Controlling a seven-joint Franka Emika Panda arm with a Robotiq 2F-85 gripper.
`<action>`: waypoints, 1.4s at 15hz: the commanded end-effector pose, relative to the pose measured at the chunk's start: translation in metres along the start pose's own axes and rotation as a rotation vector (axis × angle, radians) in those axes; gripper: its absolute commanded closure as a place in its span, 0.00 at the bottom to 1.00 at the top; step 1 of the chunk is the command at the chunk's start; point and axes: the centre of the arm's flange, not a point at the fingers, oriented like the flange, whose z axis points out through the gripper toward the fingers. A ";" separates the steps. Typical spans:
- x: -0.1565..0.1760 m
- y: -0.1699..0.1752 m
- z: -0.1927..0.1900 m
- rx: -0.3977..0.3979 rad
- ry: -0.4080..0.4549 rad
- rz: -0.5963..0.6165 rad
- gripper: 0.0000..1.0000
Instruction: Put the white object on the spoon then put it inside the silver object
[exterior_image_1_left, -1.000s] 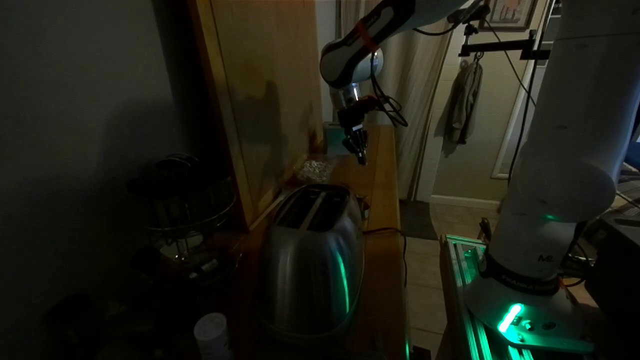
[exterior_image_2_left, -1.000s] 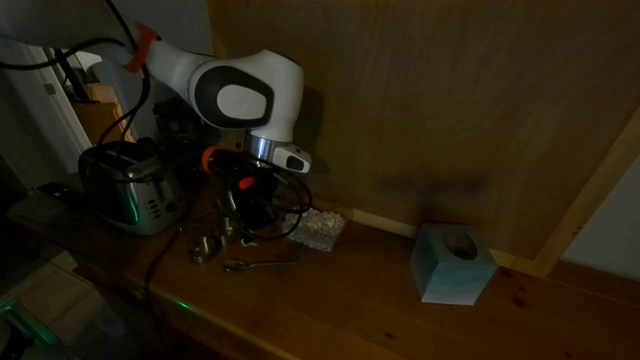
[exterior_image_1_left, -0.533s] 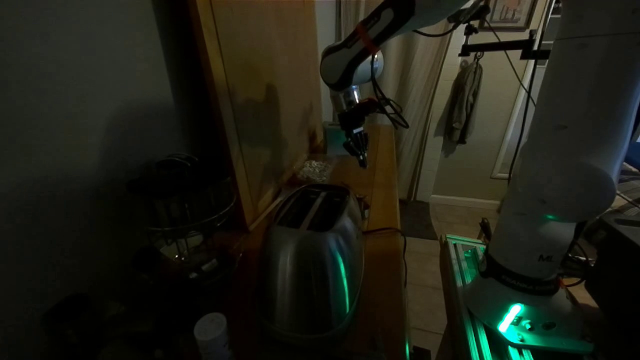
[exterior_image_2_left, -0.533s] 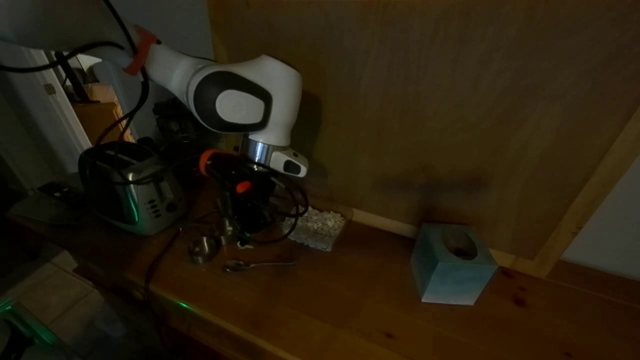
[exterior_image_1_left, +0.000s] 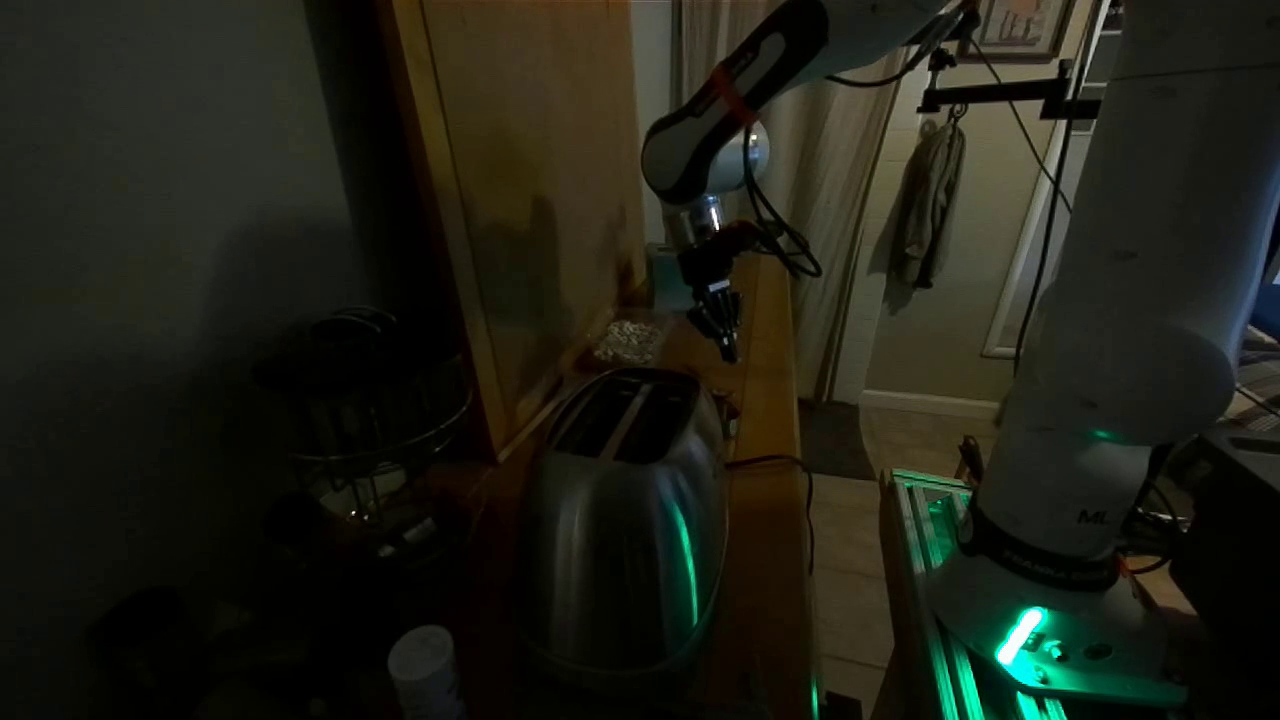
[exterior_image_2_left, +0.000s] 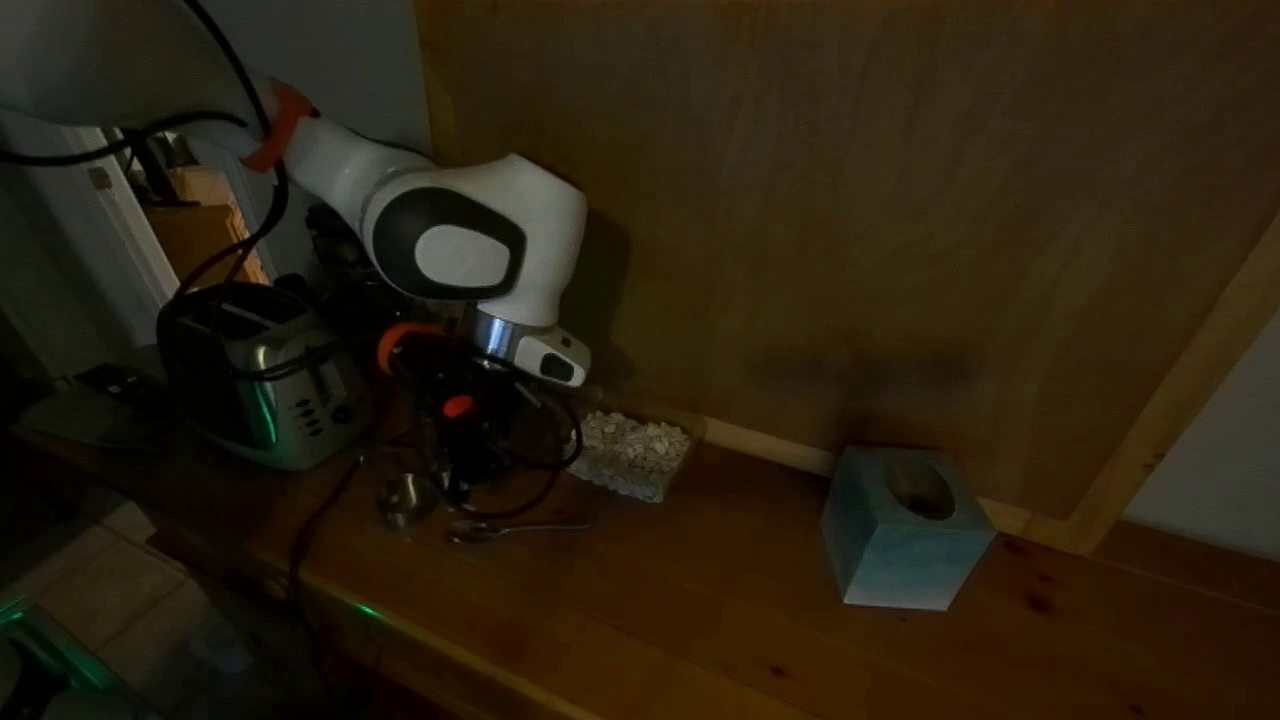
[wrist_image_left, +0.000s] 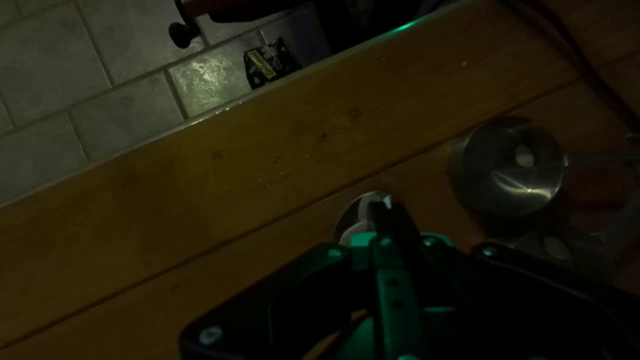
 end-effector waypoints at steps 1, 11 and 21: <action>0.001 0.000 0.007 0.042 0.034 0.054 0.99; 0.018 0.007 0.033 0.060 0.013 0.115 0.99; 0.022 0.007 0.042 0.074 -0.003 0.123 0.99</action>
